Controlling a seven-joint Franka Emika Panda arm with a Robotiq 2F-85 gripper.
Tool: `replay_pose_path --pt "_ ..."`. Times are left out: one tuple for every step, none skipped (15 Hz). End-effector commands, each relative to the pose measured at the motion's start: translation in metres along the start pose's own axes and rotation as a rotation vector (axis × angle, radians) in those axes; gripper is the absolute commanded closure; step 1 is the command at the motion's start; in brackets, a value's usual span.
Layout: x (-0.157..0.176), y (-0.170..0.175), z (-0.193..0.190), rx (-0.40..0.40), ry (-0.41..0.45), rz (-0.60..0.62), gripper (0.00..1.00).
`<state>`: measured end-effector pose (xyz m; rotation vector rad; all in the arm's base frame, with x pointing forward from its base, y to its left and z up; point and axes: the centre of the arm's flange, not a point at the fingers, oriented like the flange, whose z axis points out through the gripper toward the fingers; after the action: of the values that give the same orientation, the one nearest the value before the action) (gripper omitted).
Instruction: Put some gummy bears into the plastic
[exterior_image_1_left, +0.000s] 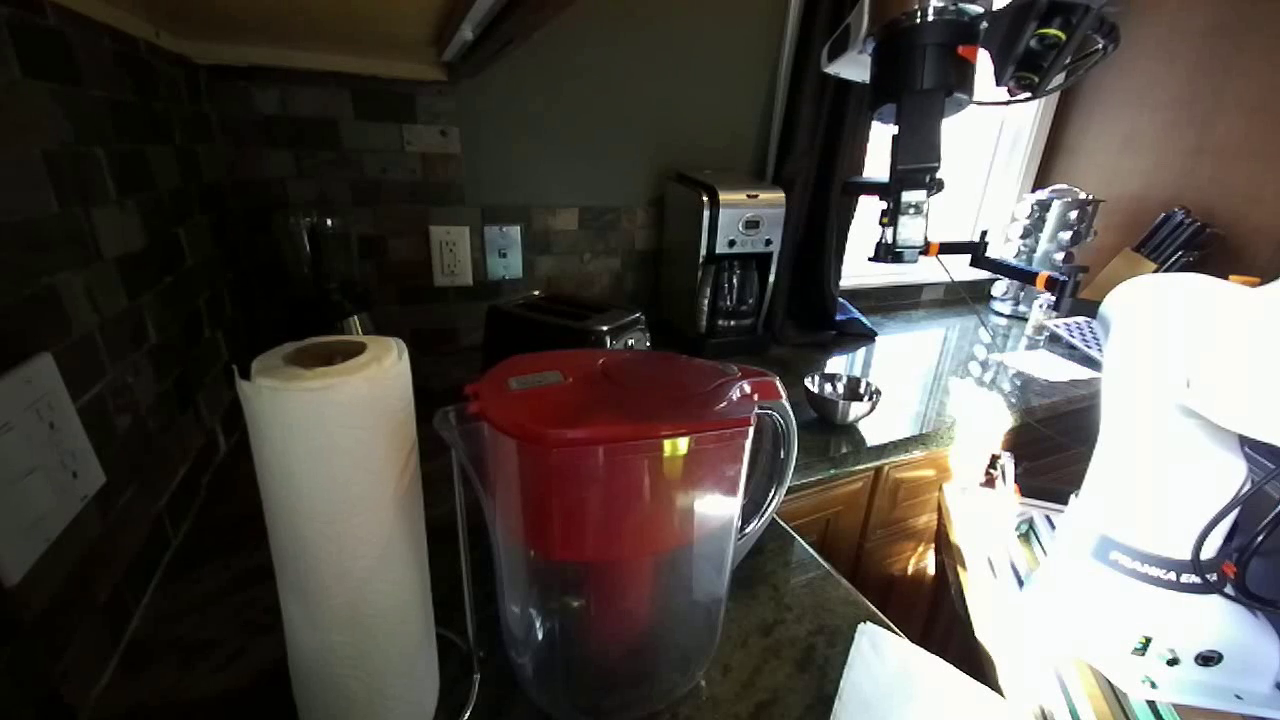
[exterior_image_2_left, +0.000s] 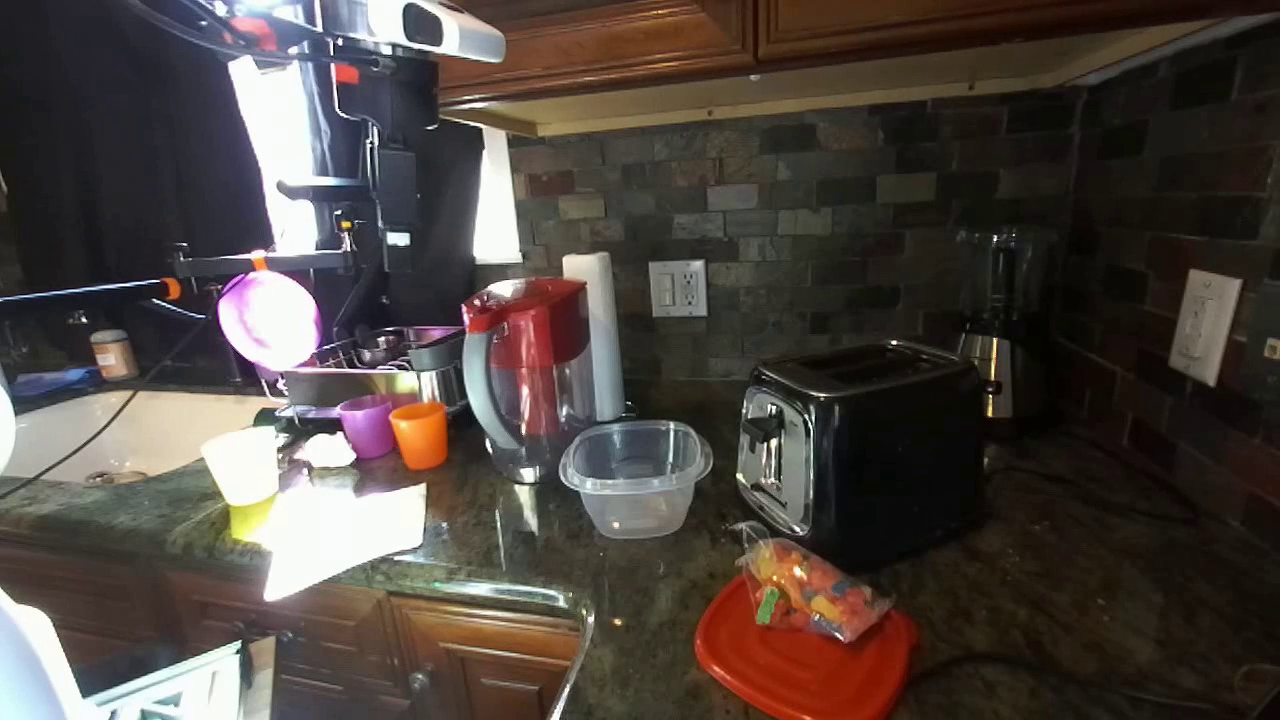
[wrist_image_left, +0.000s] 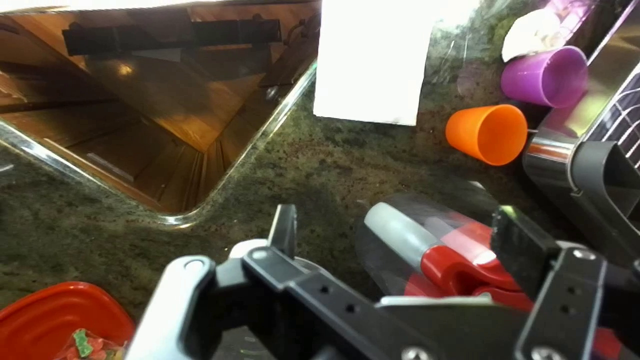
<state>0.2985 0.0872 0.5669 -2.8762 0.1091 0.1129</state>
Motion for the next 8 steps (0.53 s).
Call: replay_pose_path --pt "-0.001 0.041 0.012 -0.038 0.143 0.037 0.00" --pt "0.004 0.053 0.014 -0.035 0.191 0.039 0.00" --pt "0.008 0.064 0.014 -0.033 0.256 0.028 0.00" --pt "0.012 0.074 0.016 -0.033 0.306 0.008 0.00" --pt "0.018 0.085 0.019 -0.035 0.347 -0.020 0.00" --pt "0.024 0.095 0.022 -0.044 0.394 -0.049 0.00" --pt "0.032 0.107 0.026 -0.051 0.436 -0.066 0.00" --pt "0.036 0.116 0.029 -0.046 0.450 -0.071 0.00"
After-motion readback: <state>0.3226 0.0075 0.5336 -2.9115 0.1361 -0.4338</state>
